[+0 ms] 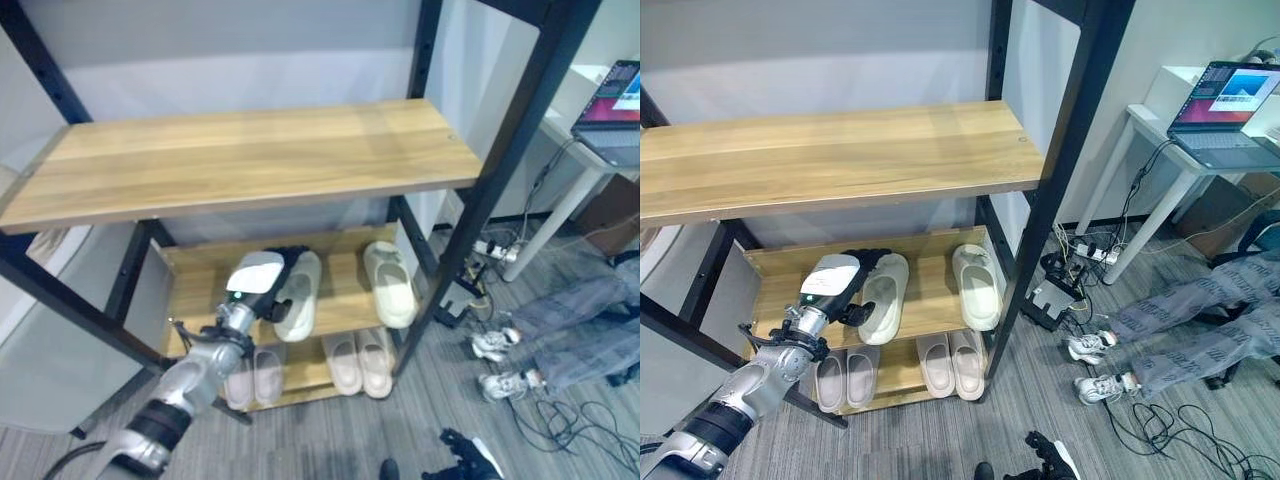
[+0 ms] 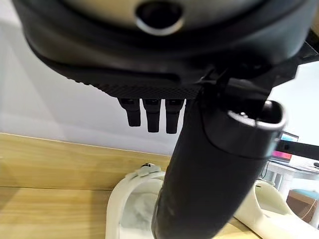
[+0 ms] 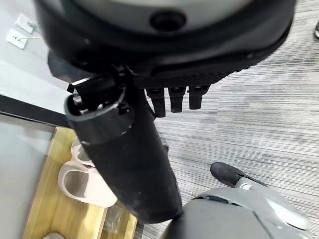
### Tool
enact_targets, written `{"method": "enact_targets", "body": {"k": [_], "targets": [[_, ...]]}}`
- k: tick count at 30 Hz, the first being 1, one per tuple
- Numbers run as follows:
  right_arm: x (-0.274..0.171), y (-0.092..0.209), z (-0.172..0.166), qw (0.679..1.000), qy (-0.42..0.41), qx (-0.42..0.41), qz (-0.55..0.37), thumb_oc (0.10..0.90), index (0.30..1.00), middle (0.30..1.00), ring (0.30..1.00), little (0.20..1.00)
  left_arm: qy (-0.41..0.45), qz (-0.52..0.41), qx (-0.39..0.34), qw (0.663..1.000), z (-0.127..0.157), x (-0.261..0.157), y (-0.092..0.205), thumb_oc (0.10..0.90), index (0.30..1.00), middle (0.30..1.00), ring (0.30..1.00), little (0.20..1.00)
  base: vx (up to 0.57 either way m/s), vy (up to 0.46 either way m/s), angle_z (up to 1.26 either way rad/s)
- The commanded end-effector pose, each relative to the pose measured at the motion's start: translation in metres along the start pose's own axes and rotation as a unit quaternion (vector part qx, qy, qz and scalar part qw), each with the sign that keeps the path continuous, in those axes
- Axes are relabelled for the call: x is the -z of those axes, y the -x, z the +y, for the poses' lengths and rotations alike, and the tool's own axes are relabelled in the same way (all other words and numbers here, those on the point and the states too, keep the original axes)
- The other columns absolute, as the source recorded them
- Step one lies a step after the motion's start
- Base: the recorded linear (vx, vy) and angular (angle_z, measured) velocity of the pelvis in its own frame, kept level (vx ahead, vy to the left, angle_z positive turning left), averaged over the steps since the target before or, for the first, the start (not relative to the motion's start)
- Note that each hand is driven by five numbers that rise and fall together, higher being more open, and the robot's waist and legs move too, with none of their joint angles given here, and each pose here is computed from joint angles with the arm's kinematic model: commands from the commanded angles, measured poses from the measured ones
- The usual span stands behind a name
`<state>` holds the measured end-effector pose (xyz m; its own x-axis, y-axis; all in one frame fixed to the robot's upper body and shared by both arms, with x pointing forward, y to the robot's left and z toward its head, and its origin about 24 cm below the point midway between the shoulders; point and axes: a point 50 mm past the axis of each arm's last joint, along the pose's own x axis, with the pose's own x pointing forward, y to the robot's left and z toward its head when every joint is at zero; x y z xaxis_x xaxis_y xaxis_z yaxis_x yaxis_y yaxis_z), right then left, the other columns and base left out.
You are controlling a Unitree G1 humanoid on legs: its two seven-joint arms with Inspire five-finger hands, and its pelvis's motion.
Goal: Arrange the slippers neatly on the shoe rack.
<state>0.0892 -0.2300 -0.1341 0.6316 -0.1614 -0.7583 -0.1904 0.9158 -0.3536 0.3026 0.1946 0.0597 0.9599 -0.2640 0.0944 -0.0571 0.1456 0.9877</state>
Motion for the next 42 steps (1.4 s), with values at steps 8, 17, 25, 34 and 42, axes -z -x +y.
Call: {"method": "enact_targets", "body": {"k": [8, 17, 25, 34, 42], "targets": [[-0.017, 0.0, -0.041, 0.996, 0.003, 0.066, -0.057, 0.8, 0.9, 0.9, 0.9, 0.9, -0.064, 0.0, -0.154, 0.986, 0.072, 0.009, -0.04, 0.8, 0.9, 0.9, 0.9, 0.9, 0.03, -0.011, -0.06], [-0.025, -0.001, -0.038, 0.996, 0.01, 0.056, -0.075, 0.8, 0.9, 0.9, 0.9, 0.9, -0.037, -0.005, -0.153, 0.988, 0.069, 0.0, -0.048, 0.8, 0.9, 0.9, 0.9, 0.9, 0.01, -0.001, -0.01], [-0.023, 0.001, -0.047, 0.995, 0.021, 0.065, -0.074, 0.8, 0.9, 0.9, 0.9, 0.9, -0.093, 0.025, -0.133, 0.986, 0.069, 0.011, -0.062, 0.4, 0.3, 0.3, 0.3, 0.3, 0.0, 0.0, -0.01], [-0.029, 0.002, -0.047, 0.994, 0.02, 0.063, -0.09, 0.8, 0.9, 0.9, 0.9, 0.9, -0.082, 0.014, -0.144, 0.986, 0.074, 0.003, -0.068, 0.4, 0.3, 0.3, 0.3, 0.3, 0.0, -0.005, -0.06], [-0.037, -0.001, -0.051, 0.992, 0.023, 0.069, -0.103, 0.8, 0.9, 0.9, 0.9, 0.9, -0.069, -0.033, -0.176, 0.981, 0.082, -0.028, -0.08, 0.4, 0.3, 0.3, 0.3, 0.3, -0.01, -0.002, -0.01]]}}
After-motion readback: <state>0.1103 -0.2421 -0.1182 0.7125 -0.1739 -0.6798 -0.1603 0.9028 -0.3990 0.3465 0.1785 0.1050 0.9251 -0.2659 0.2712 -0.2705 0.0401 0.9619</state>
